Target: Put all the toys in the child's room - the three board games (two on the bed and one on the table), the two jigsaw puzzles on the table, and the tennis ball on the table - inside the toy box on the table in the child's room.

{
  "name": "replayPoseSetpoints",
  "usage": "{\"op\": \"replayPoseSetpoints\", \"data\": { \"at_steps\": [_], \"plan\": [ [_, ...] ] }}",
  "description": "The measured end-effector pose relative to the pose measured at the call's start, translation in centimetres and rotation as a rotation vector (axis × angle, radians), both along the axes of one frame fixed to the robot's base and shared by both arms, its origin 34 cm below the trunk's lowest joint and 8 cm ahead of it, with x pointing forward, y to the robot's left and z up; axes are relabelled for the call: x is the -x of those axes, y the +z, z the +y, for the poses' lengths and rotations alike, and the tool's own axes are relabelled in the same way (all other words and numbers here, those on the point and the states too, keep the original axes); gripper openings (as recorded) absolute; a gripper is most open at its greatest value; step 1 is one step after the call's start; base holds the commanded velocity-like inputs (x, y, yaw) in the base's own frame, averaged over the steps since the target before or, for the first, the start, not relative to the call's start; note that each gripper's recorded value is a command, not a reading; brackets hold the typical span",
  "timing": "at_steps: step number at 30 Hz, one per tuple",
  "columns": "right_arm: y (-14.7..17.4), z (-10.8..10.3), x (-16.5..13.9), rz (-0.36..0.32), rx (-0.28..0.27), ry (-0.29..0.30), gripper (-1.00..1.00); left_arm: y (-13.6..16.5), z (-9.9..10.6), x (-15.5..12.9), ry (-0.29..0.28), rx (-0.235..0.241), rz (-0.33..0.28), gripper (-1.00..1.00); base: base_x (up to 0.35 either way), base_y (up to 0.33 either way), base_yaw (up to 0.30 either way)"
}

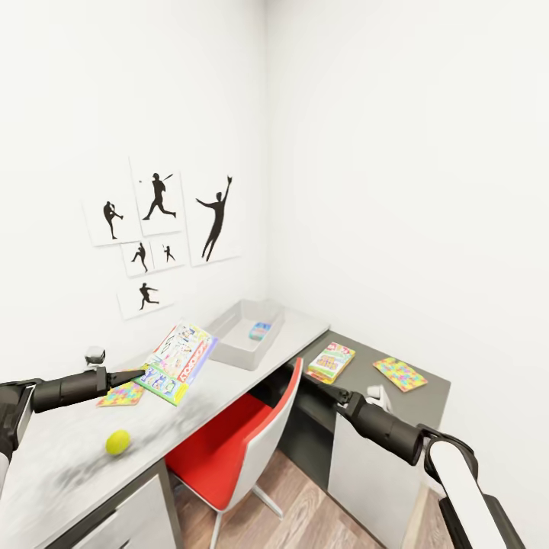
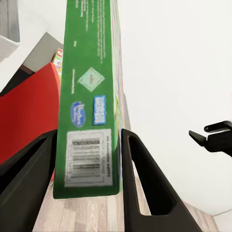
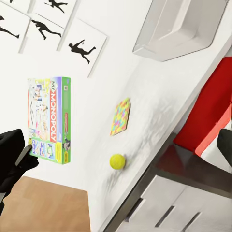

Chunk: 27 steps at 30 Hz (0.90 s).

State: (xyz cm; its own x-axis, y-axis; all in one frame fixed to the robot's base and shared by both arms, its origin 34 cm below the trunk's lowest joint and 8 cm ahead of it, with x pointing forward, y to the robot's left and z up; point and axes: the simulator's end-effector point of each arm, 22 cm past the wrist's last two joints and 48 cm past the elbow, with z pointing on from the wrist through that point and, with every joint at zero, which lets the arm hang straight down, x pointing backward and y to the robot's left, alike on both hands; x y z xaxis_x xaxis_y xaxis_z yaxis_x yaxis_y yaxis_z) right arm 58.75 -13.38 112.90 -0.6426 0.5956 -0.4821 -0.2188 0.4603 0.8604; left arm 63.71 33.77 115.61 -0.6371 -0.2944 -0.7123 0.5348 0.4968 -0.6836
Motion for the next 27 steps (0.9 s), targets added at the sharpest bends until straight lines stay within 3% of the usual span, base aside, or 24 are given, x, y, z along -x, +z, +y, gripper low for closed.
{"op": "replayPoseSetpoints", "data": {
  "at_steps": [9, 12, 17, 22, 25, 27],
  "plan": [
    [-0.1, 0.0, -0.1, 0.002, 0.004, -0.002, 1.0, 0.0, -0.1, 0.0, -0.002, -0.001, -0.003, -1.0, 0.081, -0.078, 0.012],
    [4.9, -1.1, -3.3, -0.092, 0.032, -0.035, 1.0, -0.1, -0.2, -0.1, -0.004, -0.001, -0.002, -1.0, 0.0, 0.0, 0.0],
    [12.0, -3.9, -9.0, -0.149, 0.151, -0.142, 1.0, -0.1, -0.2, -0.1, -0.004, -0.001, -0.001, -1.0, 0.0, 0.0, 0.0],
    [16.2, -3.9, -13.2, -0.107, 0.247, -0.13, 1.0, -0.1, -0.3, -0.1, -0.005, -0.002, -0.001, -1.0, 0.0, 0.0, 0.0],
    [15.6, -4.1, -15.0, -0.043, 0.262, -0.125, 1.0, -0.1, -0.5, -0.1, -0.007, 0.002, 0.0, -1.0, 0.014, 0.0, 0.0],
    [15.6, -4.1, -15.1, -0.04, 0.269, -0.125, 1.0, -0.1, -0.5, -0.1, -0.007, 0.002, 0.0, -1.0, 0.075, 0.0, 0.0]
  ]
}}
